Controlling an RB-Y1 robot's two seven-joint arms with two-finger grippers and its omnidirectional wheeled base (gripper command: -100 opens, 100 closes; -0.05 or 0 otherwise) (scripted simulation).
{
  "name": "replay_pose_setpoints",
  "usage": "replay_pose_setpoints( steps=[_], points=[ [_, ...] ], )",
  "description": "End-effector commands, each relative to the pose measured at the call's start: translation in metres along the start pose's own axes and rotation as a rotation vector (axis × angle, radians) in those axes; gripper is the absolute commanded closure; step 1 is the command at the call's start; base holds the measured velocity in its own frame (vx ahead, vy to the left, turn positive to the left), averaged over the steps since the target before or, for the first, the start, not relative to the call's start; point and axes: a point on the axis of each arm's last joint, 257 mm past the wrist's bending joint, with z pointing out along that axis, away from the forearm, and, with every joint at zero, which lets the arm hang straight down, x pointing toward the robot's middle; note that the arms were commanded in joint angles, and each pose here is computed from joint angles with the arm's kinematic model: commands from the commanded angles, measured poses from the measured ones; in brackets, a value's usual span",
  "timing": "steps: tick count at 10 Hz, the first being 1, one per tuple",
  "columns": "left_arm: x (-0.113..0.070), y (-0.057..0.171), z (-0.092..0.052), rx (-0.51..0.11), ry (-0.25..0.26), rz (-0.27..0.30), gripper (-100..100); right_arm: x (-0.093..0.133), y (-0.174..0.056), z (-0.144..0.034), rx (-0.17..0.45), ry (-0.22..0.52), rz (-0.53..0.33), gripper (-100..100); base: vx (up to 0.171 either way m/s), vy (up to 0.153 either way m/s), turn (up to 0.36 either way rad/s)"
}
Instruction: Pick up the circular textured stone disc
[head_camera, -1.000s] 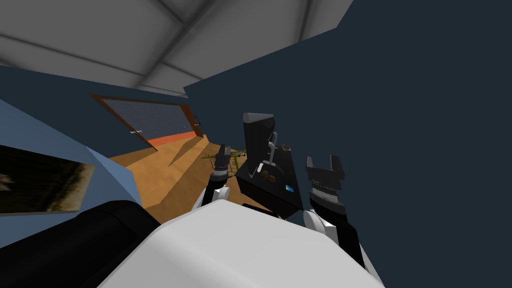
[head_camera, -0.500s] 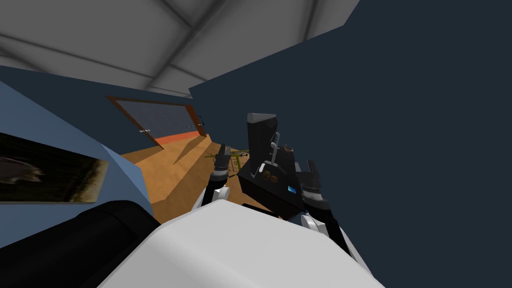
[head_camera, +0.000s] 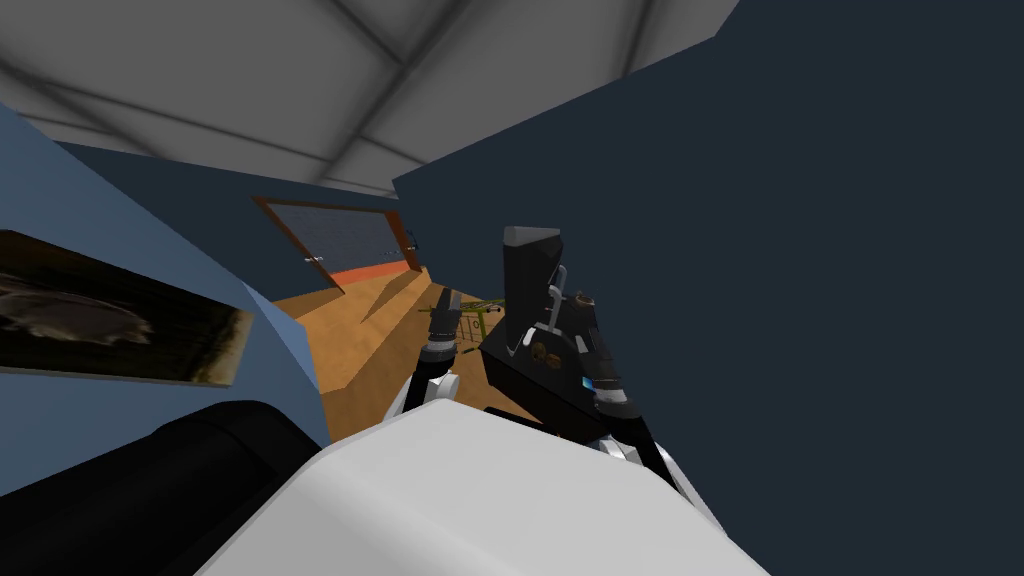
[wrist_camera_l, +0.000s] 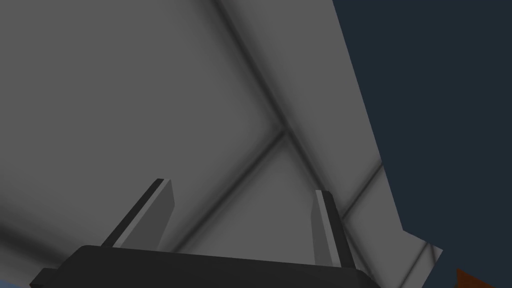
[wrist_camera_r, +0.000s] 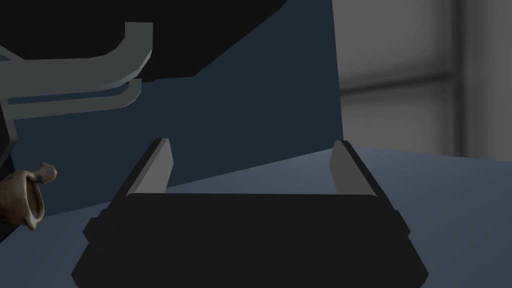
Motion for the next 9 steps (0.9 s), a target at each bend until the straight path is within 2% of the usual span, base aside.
replay_pose_setpoints(
  steps=[1, 2, 3, 4, 5, 6, 7, 8, 9],
  points=[
    [0.0, 0.0, 0.0, 0.0, 0.0, 0.0, 0, 0.005, -0.019, -0.008, 0.043, 0.02, -0.013, -100, 0.006, 0.011, 0.076],
    [0.0, 0.0, 0.0, 0.0, 0.0, 0.0, 0, 0.018, -0.034, -0.014, 0.075, 0.072, -0.039, -100, 0.001, 0.015, 0.127],
    [0.0, 0.0, 0.0, 0.0, 0.0, 0.0, 0, 0.016, -0.044, -0.019, 0.099, 0.069, -0.04, -100, -0.008, 0.007, 0.064],
    [0.0, 0.0, 0.0, 0.0, 0.0, 0.0, 0, 0.029, -0.06, -0.026, 0.131, 0.124, -0.07, -100, -0.017, 0.016, 0.139],
    [0.0, 0.0, 0.0, 0.0, 0.0, 0.0, 0, 0.027, -0.07, -0.032, 0.156, 0.121, -0.072, -100, -0.013, 0.007, 0.1],
    [0.0, 0.0, 0.0, 0.0, 0.0, 0.0, 0, 0.039, -0.085, -0.041, 0.185, 0.179, -0.105, -100, -0.017, 0.01, 0.141],
    [0.0, 0.0, 0.0, 0.0, 0.0, 0.0, 0, 0.036, -0.096, -0.047, 0.211, 0.177, -0.108, -100, -0.006, 0.013, 0.077],
    [0.0, 0.0, 0.0, 0.0, 0.0, 0.0, 0, 0.048, -0.108, -0.057, 0.234, 0.238, -0.143, -100, -0.008, 0.026, 0.128],
    [0.0, 0.0, 0.0, 0.0, 0.0, 0.0, 0, 0.044, -0.121, -0.065, 0.266, 0.236, -0.147, -100, -0.006, 0.021, 0.103]
  ],
)
